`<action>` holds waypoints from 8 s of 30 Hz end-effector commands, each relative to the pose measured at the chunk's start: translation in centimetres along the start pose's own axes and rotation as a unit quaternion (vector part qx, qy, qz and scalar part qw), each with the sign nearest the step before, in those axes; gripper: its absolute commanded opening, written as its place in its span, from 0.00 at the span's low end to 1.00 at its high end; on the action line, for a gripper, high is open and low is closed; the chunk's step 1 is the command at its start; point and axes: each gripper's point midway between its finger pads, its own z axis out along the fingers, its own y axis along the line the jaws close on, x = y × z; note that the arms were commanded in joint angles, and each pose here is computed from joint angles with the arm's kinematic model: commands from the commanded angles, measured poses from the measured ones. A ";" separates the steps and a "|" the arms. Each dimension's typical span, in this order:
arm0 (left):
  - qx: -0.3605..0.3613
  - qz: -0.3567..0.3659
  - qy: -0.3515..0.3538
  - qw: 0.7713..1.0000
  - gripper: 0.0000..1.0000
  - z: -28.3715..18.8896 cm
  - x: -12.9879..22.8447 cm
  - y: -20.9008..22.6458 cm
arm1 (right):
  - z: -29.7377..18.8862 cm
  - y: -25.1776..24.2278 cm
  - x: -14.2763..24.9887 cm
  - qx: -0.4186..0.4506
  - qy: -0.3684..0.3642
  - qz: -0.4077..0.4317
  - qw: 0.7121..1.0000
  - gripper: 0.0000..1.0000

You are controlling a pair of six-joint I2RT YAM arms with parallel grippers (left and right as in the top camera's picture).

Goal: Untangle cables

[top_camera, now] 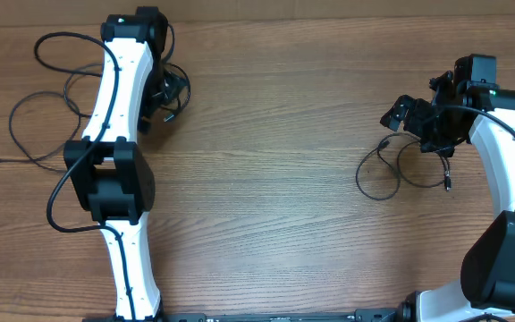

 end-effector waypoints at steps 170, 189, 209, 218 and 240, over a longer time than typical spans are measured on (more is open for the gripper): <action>0.075 0.316 -0.175 0.929 0.05 -16.6 11.2 -0.3 | -7.1 -16.4 -0.2 0.091 -0.045 0.361 0.927 1.00; -0.131 0.115 -0.181 0.968 0.05 -7.4 2.4 15.4 | -7.1 -16.4 -0.2 0.091 -0.045 0.361 0.927 1.00; -0.081 0.064 -0.027 0.994 0.04 9.1 -1.6 23.5 | -7.1 -16.4 -0.2 0.091 -0.045 0.361 0.927 1.00; -0.121 -0.177 -0.015 0.977 0.05 8.4 -5.2 34.0 | -7.1 -16.4 -0.2 0.091 -0.045 0.361 0.927 1.00; -0.081 -0.233 -0.163 0.955 0.04 8.7 -14.8 39.2 | -7.1 -16.4 -0.2 0.091 -0.045 0.361 0.927 1.00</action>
